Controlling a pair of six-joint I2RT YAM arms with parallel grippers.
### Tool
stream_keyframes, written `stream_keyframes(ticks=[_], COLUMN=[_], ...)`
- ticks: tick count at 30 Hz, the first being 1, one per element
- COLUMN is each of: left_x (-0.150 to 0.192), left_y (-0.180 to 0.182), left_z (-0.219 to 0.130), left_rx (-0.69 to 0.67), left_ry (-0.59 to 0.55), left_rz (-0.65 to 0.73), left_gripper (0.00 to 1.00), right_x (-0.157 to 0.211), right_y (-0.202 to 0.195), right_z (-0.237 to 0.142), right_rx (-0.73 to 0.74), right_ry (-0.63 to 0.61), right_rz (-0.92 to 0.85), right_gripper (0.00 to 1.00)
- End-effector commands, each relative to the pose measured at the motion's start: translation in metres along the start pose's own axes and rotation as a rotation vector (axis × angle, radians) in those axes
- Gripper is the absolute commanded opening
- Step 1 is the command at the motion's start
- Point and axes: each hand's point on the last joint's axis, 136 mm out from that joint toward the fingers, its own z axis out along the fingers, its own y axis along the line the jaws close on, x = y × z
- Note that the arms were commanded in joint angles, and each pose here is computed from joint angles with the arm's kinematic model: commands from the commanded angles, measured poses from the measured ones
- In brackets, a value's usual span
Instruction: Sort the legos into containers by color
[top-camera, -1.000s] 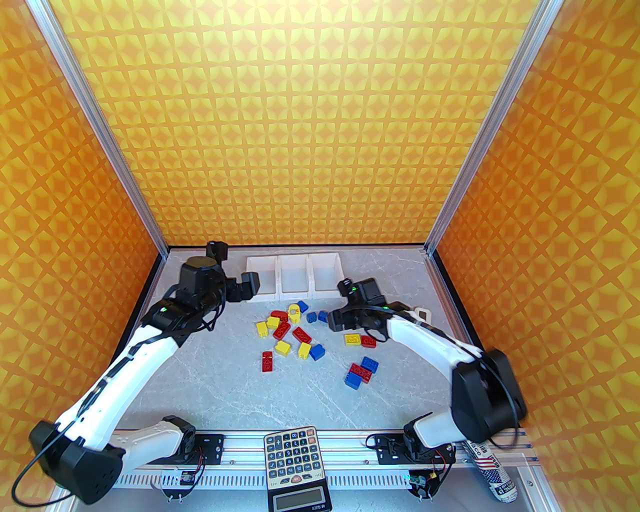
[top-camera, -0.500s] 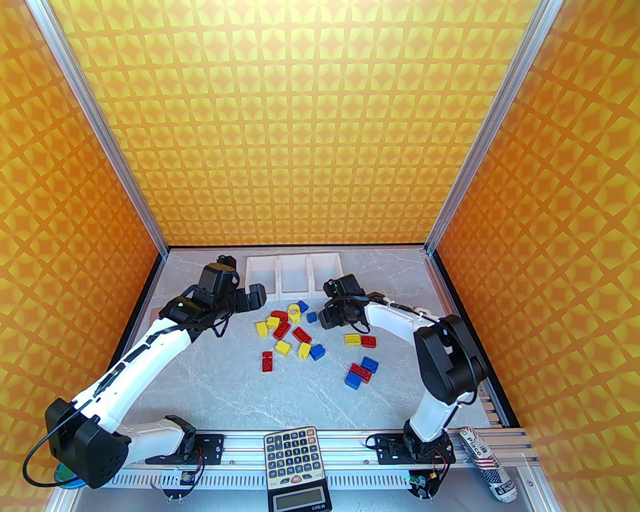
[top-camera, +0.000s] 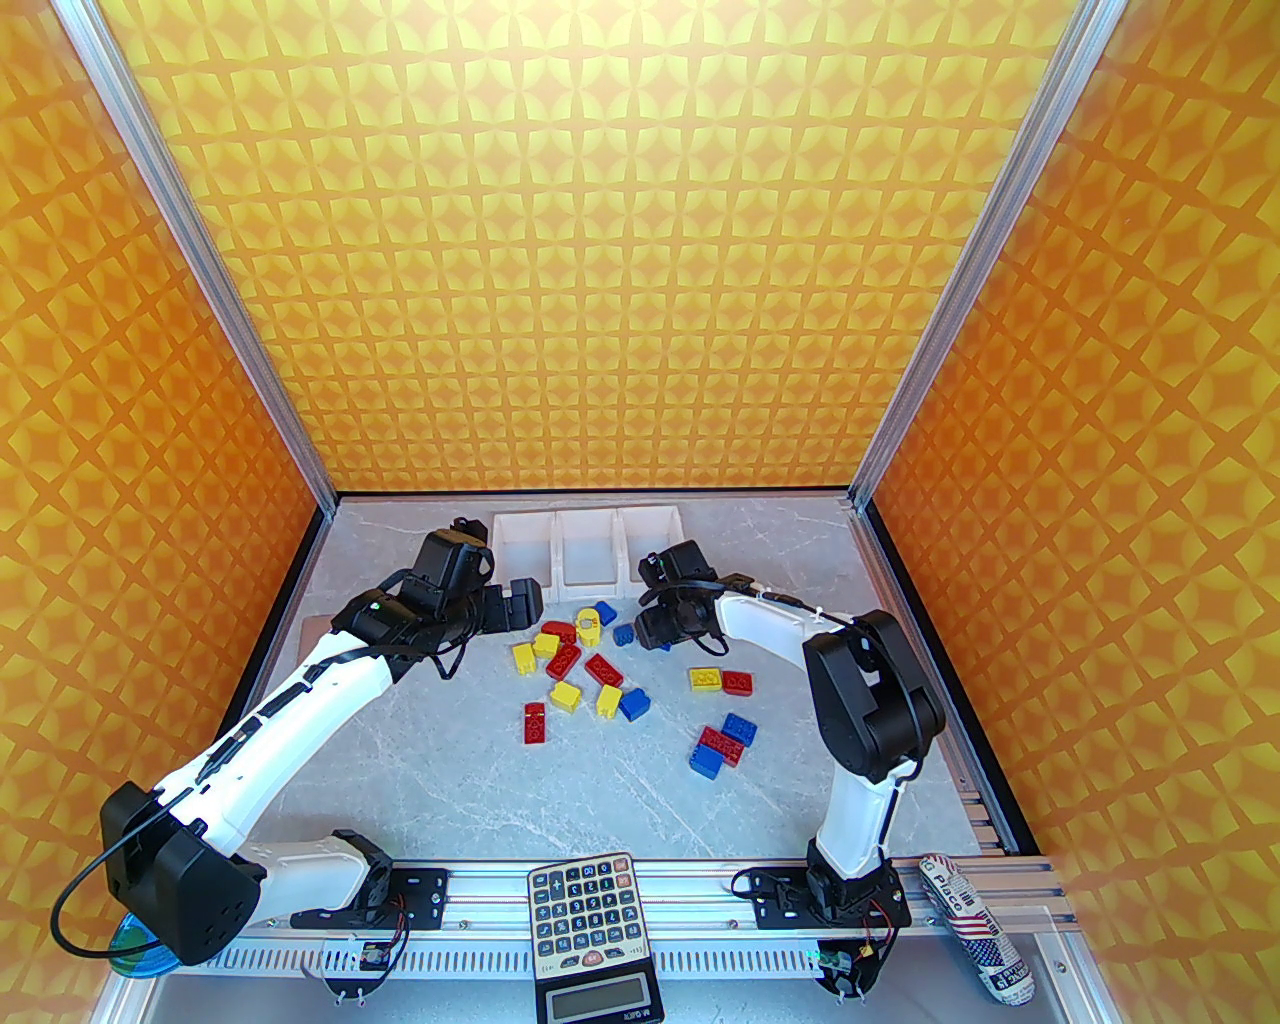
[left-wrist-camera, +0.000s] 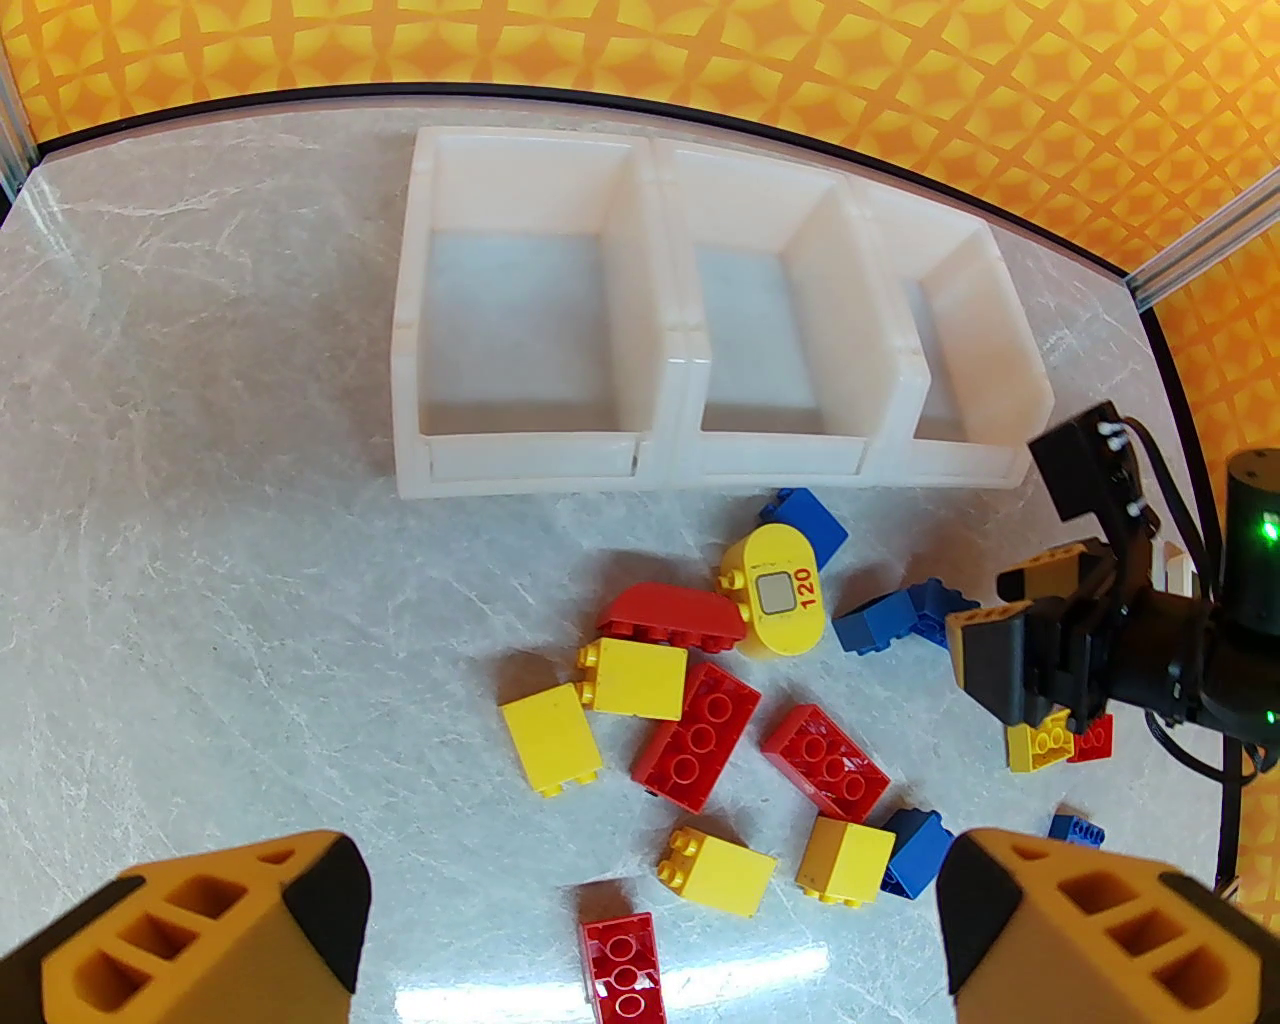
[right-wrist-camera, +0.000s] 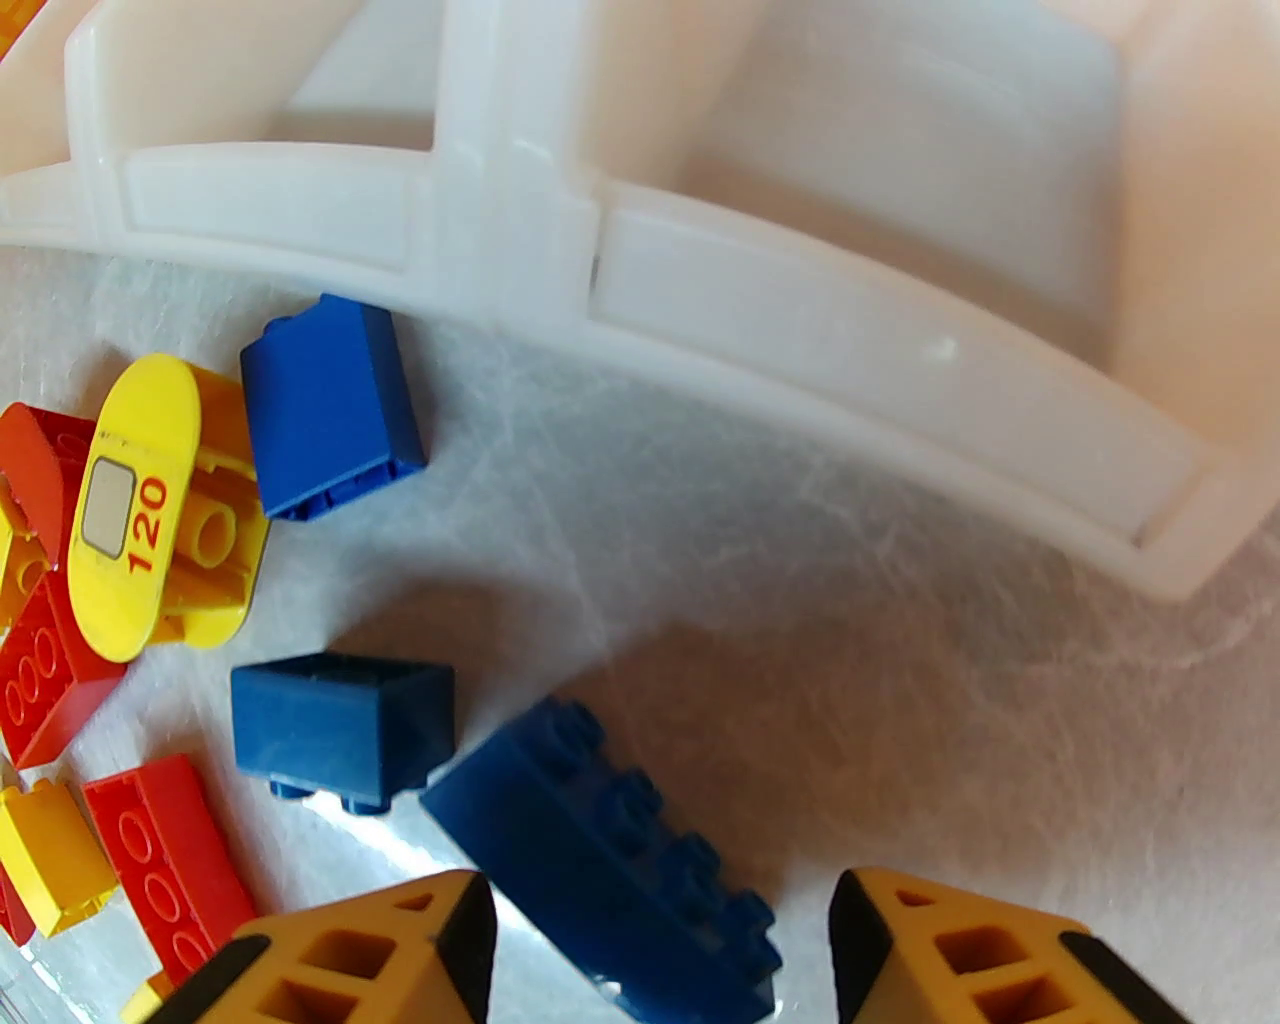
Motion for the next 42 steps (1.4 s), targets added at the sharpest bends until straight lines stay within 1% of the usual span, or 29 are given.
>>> stream_keyframes(ticks=[1,7,11,13,18,23,31,35,38,42], left_x=[-0.004,-0.005,-0.004,-0.005,-0.005,-0.006,-0.001,0.009,0.018,0.025], left_y=[-0.002,-0.002,-0.001,-0.001,-0.002,-0.003,-0.008,-0.004,0.002,0.009], left_z=[-0.003,-0.003,-0.002,-0.002,-0.001,-0.003,-0.009,-0.007,-0.005,-0.005], left_rx=[-0.019,-0.026,-0.028,-0.029,-0.029,-0.026,-0.042,-0.067,-0.08,-0.092], left_ry=[-0.002,-0.01,-0.006,-0.007,-0.005,-0.015,-0.026,-0.017,-0.016,-0.025], left_rz=[0.007,0.005,0.005,0.008,0.01,0.017,0.025,0.012,-0.017,-0.054], left_gripper=[0.99,0.99,0.99,0.99,0.99,0.99,0.99,0.99,0.99,0.99], right_x=[0.008,0.017,0.024,0.026,0.025,0.014,-0.025,-0.051,-0.073,-0.104], right_y=[0.006,0.009,0.01,0.009,0.008,0.008,0.007,0.001,-0.006,-0.013], right_z=[0.009,0.012,0.012,0.012,0.005,-0.022,-0.102,-0.129,-0.135,-0.121], right_rx=[-0.016,-0.025,-0.022,-0.018,-0.011,-0.001,0.033,0.074,0.117,0.152], right_ry=[0.055,0.082,0.104,0.112,0.098,0.046,-0.141,-0.238,-0.271,-0.276], right_rz=[-0.006,-0.002,0.0,0.004,0.015,0.032,0.063,0.082,0.088,0.089], right_gripper=[0.53,0.44,0.43,0.41,0.28,0.2,0.12,0.09,0.09,0.1])
